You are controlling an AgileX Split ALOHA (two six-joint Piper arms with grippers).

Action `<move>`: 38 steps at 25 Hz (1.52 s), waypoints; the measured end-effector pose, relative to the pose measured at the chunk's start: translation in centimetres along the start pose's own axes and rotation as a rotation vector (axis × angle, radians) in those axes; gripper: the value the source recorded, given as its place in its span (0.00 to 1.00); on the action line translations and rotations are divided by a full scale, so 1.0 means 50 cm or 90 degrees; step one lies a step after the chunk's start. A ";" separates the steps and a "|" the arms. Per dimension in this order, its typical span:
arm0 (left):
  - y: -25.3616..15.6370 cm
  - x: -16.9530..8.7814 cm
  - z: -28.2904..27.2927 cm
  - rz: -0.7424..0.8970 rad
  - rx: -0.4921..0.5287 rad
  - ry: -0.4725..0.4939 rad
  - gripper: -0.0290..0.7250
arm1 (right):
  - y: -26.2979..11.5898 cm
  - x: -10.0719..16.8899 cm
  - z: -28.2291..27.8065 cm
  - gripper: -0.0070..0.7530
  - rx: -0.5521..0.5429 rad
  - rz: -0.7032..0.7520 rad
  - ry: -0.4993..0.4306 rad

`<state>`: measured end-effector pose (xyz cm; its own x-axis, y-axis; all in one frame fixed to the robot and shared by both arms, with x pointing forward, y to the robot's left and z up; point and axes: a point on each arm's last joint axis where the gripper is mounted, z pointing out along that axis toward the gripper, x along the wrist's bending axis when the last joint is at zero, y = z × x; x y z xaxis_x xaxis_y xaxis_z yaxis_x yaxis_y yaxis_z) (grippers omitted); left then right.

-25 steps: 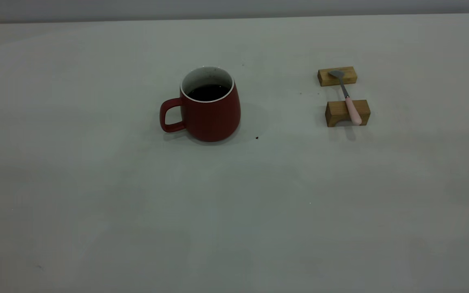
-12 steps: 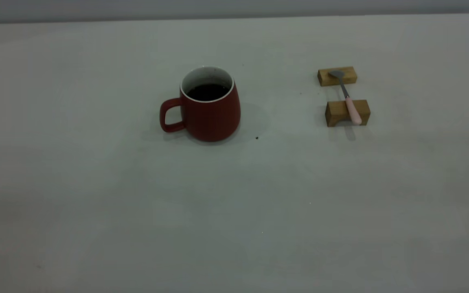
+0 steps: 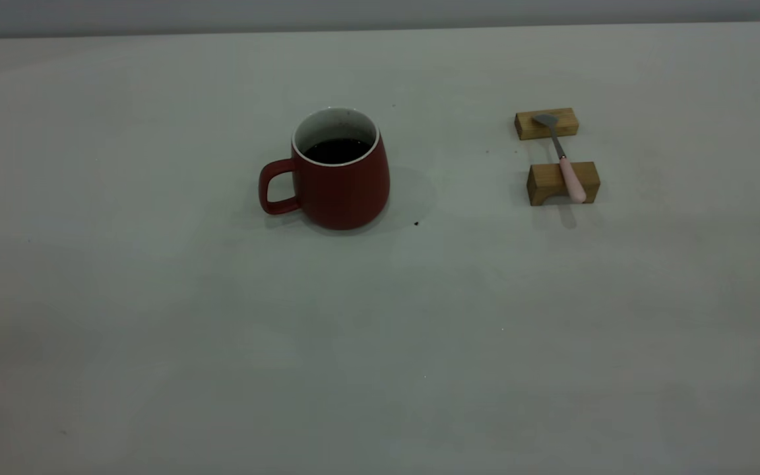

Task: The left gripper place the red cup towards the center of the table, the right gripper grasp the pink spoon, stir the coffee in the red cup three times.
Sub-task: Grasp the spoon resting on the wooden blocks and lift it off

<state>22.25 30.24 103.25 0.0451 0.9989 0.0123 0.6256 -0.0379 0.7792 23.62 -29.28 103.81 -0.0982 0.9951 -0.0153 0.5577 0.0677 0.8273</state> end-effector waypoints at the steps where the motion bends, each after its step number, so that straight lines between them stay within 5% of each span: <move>1: 0.000 0.000 0.000 0.000 0.000 0.000 0.37 | 0.000 0.000 0.000 0.33 0.000 0.000 0.000; 19: 0.000 0.000 0.000 0.000 0.000 0.000 0.37 | 0.003 -0.003 -0.001 0.34 -0.004 -0.002 -0.010; 23: 0.000 0.000 0.000 0.000 0.000 0.000 0.37 | 0.044 -0.009 0.002 0.47 0.018 -0.007 -0.021; 31: 0.000 0.000 0.000 0.000 0.000 0.000 0.37 | 0.199 -0.023 0.160 0.89 0.135 -0.012 0.008; 38: 0.000 0.000 0.000 0.000 0.000 0.000 0.37 | 0.226 -0.028 0.382 0.97 0.263 -0.010 0.048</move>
<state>22.25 30.24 103.25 0.0451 0.9989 0.0123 0.6256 -0.0379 0.7792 45.81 -28.54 102.48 -0.1619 0.9864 0.0278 0.8377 0.1225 0.5323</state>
